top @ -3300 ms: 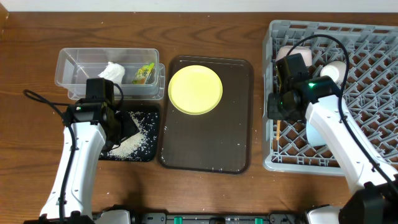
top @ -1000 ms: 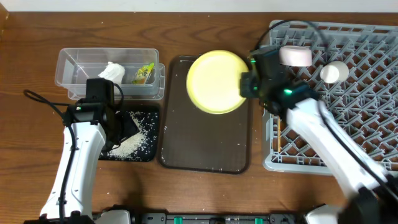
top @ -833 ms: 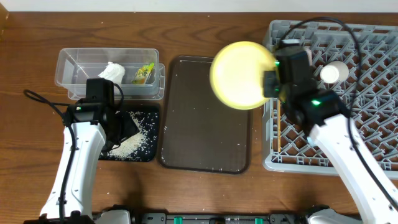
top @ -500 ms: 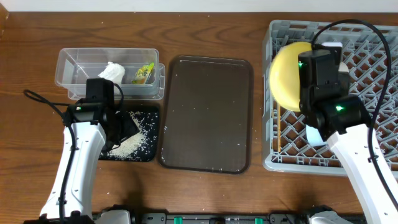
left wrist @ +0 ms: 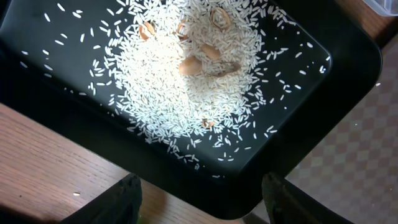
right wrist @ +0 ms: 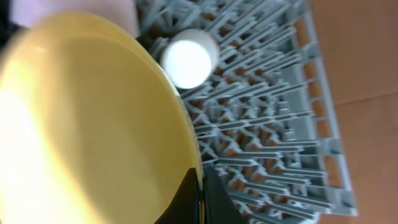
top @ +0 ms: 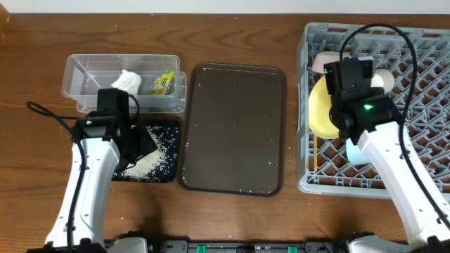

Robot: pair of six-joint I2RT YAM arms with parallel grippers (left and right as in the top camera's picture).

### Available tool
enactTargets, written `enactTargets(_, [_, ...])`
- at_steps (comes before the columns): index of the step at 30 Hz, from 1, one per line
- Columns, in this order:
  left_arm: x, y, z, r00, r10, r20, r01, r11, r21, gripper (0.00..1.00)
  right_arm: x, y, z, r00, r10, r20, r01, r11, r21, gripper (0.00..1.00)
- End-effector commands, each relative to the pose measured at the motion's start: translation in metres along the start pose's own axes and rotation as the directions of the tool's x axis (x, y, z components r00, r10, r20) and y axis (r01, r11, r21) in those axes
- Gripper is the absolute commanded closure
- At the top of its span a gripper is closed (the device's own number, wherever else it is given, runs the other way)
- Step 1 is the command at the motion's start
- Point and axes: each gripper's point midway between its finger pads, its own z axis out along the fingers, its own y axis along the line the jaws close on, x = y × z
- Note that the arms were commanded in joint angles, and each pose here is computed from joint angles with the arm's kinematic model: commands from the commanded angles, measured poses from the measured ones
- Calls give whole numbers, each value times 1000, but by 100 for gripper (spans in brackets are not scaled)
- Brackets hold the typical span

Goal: Sort waste into correct bins and load items into the dishwasher rack

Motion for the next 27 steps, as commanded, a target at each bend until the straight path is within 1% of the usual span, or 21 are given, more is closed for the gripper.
enactTargets(1, [1, 4, 1, 1000, 5, 2, -5, 1000, -13, 35, -1, 31, -8, 997, 72, -2, -72, 989, -126, 99])
enactTargets(4, [1, 4, 1, 1000, 5, 2, -5, 1000, -13, 35, -6, 47, -14, 997, 74, 18, -69, 979, -191, 96])
enactTargets(8, [1, 4, 1, 1000, 5, 2, -5, 1000, -13, 35, -16, 70, -26, 995, 80, 63, -60, 961, -269, 94])
enactTargets(9, [1, 4, 1, 1000, 5, 2, -5, 1000, -13, 35, -19, 75, -29, 994, 84, 75, -59, 955, -290, 92])
enactTargets(10, [1, 4, 1, 1000, 5, 2, -5, 1000, -14, 35, -23, 82, -33, 992, 90, 88, -58, 947, -316, 89])
enactTargets(14, [1, 4, 1, 1000, 5, 2, -5, 1000, -14, 35, -31, 92, -41, 987, 106, 123, -57, 935, -351, 59])
enactTargets(16, [1, 4, 1, 1000, 5, 1, -5, 1000, -13, 35, -31, 92, -41, 986, 113, 122, -63, 933, -355, 49])
enactTargets(18, [1, 4, 1, 1000, 5, 2, -5, 1000, -13, 35, -30, 94, -42, 985, 133, 108, -84, 924, -373, 48])
enactTargets(20, [1, 4, 1, 1000, 5, 2, -5, 1000, -14, 35, -30, 95, -46, 979, 188, 80, -141, 905, -401, 46])
enactTargets(22, [1, 4, 1, 1000, 5, 2, -5, 1000, -13, 35, -32, 97, -51, 970, 239, 52, -190, 870, -455, 41])
enactTargets(27, [1, 4, 1, 1000, 5, 2, -5, 1000, -13, 35, -39, 90, -57, 958, 285, 3, -232, 784, -576, 40])
